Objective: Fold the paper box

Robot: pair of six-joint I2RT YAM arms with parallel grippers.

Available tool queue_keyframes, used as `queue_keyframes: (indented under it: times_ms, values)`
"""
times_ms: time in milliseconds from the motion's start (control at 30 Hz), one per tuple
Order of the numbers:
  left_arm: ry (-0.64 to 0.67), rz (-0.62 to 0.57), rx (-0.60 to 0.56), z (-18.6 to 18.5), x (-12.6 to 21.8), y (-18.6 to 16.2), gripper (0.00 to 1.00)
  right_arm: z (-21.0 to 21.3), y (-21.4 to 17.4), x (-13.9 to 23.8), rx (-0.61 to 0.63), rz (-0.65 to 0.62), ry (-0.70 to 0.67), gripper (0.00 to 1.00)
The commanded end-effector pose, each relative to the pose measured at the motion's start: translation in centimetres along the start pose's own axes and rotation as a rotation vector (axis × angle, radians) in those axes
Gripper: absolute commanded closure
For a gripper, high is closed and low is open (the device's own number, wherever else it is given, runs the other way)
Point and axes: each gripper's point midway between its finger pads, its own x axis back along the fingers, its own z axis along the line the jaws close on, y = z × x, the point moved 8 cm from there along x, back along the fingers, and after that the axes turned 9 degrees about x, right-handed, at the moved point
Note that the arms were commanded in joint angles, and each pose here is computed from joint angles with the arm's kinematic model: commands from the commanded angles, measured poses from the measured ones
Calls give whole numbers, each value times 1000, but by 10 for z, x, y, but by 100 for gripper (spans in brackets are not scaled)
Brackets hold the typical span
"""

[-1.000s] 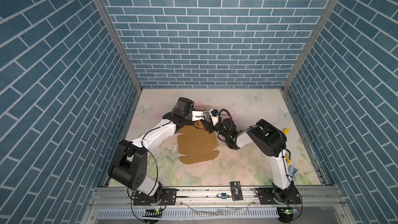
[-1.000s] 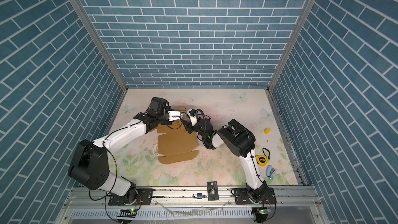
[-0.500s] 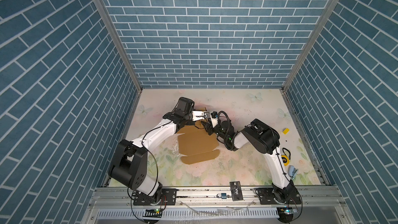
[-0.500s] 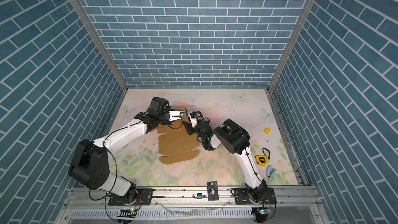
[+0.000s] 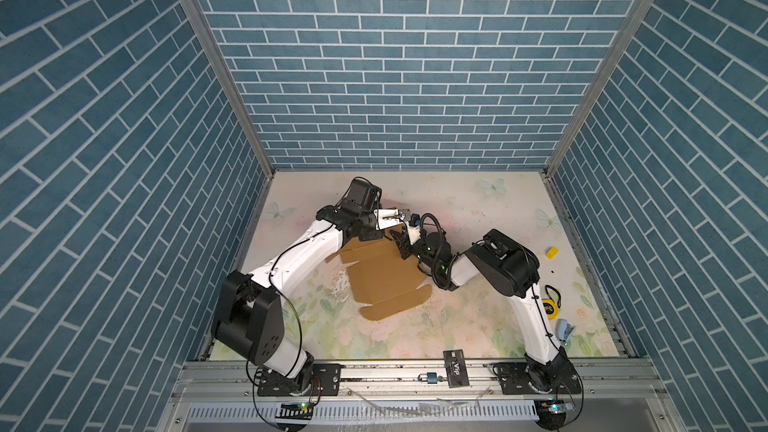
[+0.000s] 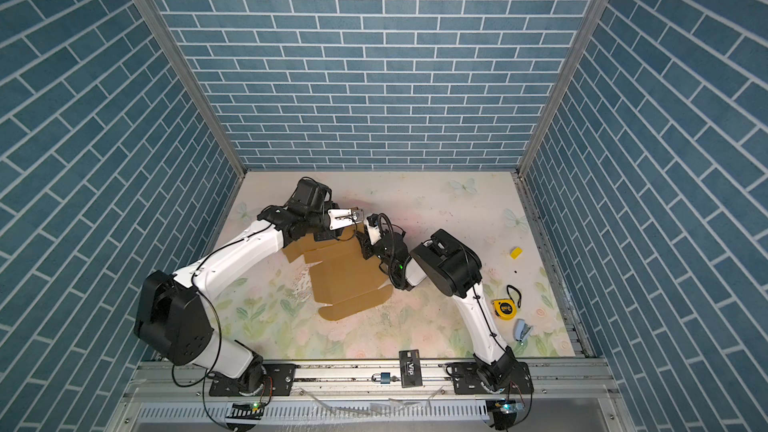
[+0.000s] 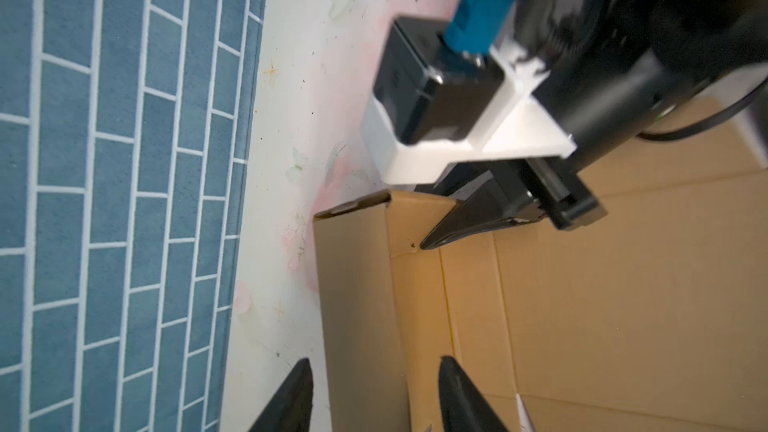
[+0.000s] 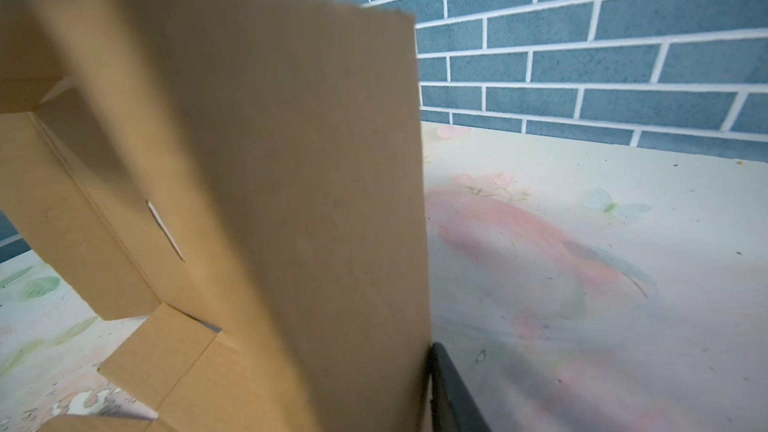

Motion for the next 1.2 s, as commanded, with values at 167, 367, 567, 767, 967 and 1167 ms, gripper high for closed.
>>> queue_keyframes:
  times_ms: [167, 367, 567, 767, 967, 1167]
  values:
    - [-192, -23, 490, -3, 62, 11, 38, 9, 20, 2, 13, -44, 72, 73]
    - [-186, -104, 902, 44, 67, -27, 38, 11, 20, 6, 16, -42, 105, 73]
    - [-196, -136, 1221, 48, 42, -81, 40, 15, 31, 4, 16, -67, 161, 75]
    - [-315, -153, 1269, 25, 17, -89, 40, 17, 26, -3, 0, -57, 193, 76]
    - [-309, -54, 1214, 12, 3, -93, 43, 18, 25, -2, -7, -51, 197, 76]
    - [-360, -40, 1225, 4, -6, -80, 49, 17, 25, -2, -22, -51, 192, 76]
